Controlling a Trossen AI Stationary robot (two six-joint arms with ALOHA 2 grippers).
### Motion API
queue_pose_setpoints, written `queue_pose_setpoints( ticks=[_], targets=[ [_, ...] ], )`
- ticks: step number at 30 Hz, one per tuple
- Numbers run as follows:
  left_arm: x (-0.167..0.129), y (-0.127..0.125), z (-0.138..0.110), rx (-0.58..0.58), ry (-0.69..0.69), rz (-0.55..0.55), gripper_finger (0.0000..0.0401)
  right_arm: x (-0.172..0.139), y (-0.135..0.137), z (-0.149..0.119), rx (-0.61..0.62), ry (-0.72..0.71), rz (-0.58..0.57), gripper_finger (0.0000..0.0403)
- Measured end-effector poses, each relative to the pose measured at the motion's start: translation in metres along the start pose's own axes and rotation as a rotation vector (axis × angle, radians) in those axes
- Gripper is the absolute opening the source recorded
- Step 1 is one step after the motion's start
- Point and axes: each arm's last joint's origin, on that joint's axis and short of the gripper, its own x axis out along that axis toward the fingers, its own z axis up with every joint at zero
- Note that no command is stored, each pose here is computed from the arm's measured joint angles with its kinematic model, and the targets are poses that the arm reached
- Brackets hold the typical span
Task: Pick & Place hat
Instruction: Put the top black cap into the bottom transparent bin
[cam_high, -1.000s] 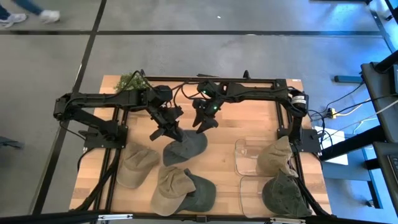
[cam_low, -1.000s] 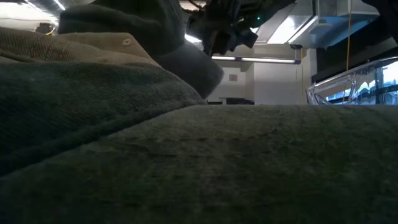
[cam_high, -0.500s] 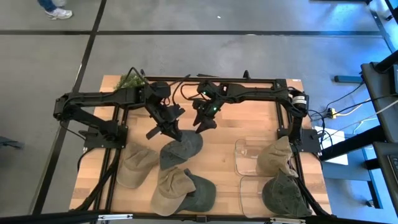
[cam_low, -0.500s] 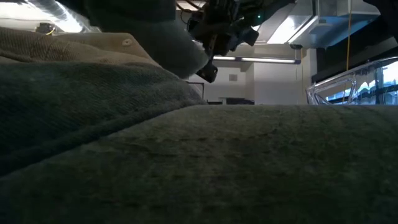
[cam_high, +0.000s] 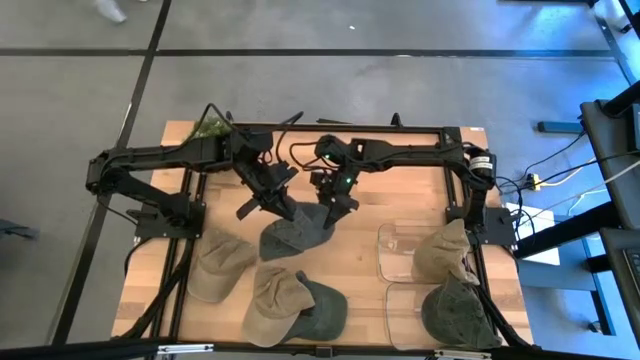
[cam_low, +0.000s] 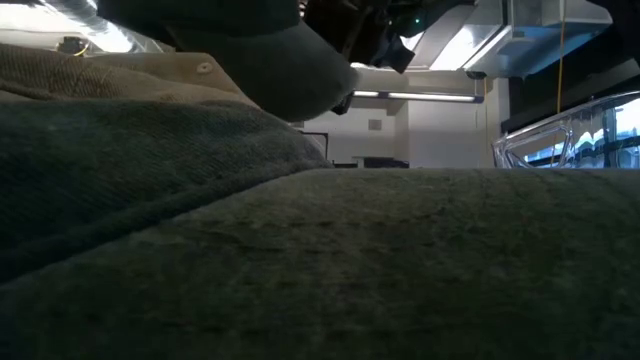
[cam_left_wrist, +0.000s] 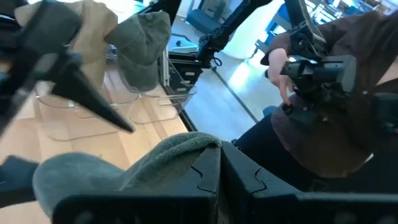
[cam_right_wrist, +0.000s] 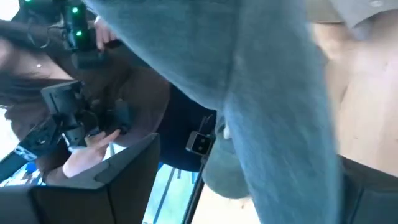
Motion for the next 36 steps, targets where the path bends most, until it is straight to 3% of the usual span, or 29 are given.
queue_pose_setpoints(
  ticks=[3, 7, 18, 23, 28, 36],
  targets=[
    [-0.002, 0.002, 0.000, -0.004, -0.005, 0.011, 0.0002, 0.003, 0.001, -0.001, 0.001, 0.007, 0.004, 0.0311],
    [-0.003, 0.003, 0.000, -0.005, -0.005, 0.013, 0.0003, 0.004, 0.001, -0.001, -0.003, 0.005, -0.024, 0.0263],
    [-0.002, 0.003, 0.000, -0.006, -0.006, 0.036, 0.0006, 0.004, -0.001, -0.001, -0.061, 0.002, -0.098, 0.0022],
    [-0.007, 0.005, 0.002, 0.024, -0.023, 0.059, 0.0012, 0.000, 0.006, -0.004, -0.044, 0.017, -0.104, 0.0018],
    [-0.032, -0.001, 0.004, 0.041, -0.069, 0.142, 0.0011, -0.009, 0.023, -0.006, -0.055, 0.023, -0.133, 0.0016],
    [-0.094, -0.033, 0.005, 0.105, -0.213, 0.461, 0.0013, -0.043, 0.074, -0.009, -0.115, -0.028, -0.323, 0.0016]
  ],
)
